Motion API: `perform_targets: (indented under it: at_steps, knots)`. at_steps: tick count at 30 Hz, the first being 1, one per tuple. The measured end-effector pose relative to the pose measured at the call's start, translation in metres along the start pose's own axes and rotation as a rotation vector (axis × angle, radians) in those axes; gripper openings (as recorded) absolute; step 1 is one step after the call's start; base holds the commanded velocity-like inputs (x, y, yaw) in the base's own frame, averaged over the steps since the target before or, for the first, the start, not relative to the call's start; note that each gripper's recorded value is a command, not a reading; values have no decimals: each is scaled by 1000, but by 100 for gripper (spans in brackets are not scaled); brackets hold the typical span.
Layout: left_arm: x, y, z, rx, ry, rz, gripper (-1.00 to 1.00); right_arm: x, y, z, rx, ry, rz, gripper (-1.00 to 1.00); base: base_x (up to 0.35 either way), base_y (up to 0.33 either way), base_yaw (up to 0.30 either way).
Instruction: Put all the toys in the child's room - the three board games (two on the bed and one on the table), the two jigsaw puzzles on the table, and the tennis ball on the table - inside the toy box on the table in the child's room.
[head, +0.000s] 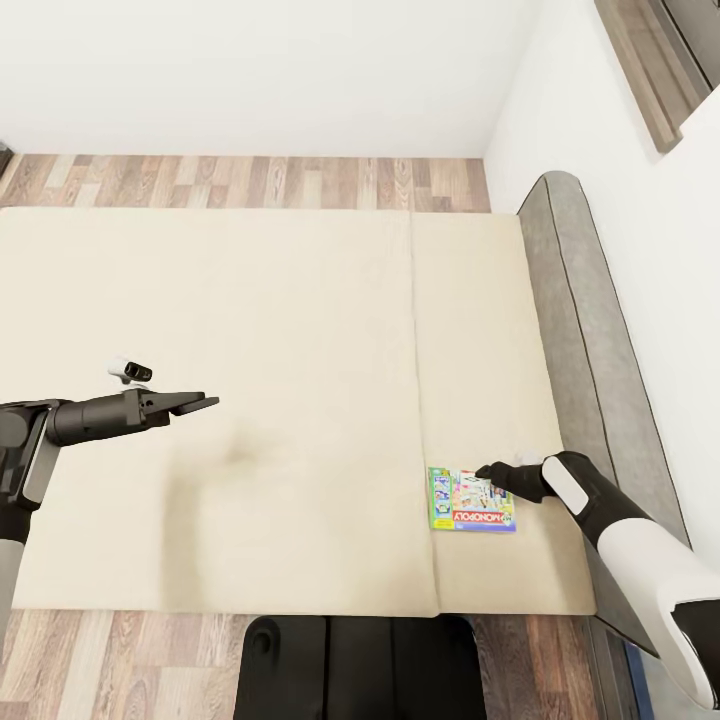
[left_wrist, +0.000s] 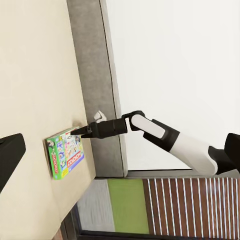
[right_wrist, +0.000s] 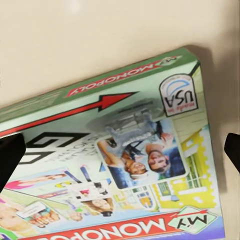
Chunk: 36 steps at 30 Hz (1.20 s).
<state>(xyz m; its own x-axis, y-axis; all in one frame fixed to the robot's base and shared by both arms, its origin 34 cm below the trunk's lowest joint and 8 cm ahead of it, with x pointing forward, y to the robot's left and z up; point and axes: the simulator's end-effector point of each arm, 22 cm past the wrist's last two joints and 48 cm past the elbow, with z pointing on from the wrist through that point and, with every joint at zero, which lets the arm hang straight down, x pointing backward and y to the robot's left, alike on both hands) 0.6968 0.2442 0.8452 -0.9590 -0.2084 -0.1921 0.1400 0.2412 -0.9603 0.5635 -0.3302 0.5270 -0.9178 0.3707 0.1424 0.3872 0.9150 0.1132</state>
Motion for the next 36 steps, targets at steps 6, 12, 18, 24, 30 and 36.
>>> perform_targets:
  at_steps: [6, 12, 18, 24, 30, 36]
  knots:
    - [0, 1, 0, -1, 1, -1, 100, 12, 35, 6, -124, 24, 15, 100, 0, 0, 0]
    - [0, 1, 0, -1, 2, -1, 100, 9, 50, 0, -218, 18, 18, 100, 0, 0, 0]
    - [0, 1, 0, -1, 2, -1, 100, 5, 45, -2, -219, 13, 19, 100, 0, 0, 0]
    - [0, 1, 0, -1, 1, -1, 100, 6, 44, -2, -217, 13, 17, 100, 0, 0, 0]
    - [0, 1, 0, -1, 1, -1, 100, 6, 44, -2, -216, 13, 18, 100, -9, 5, 0]
    - [0, 1, 0, -2, 1, -1, 100, 6, 44, -2, -218, 13, 19, 100, -59, 73, 0]
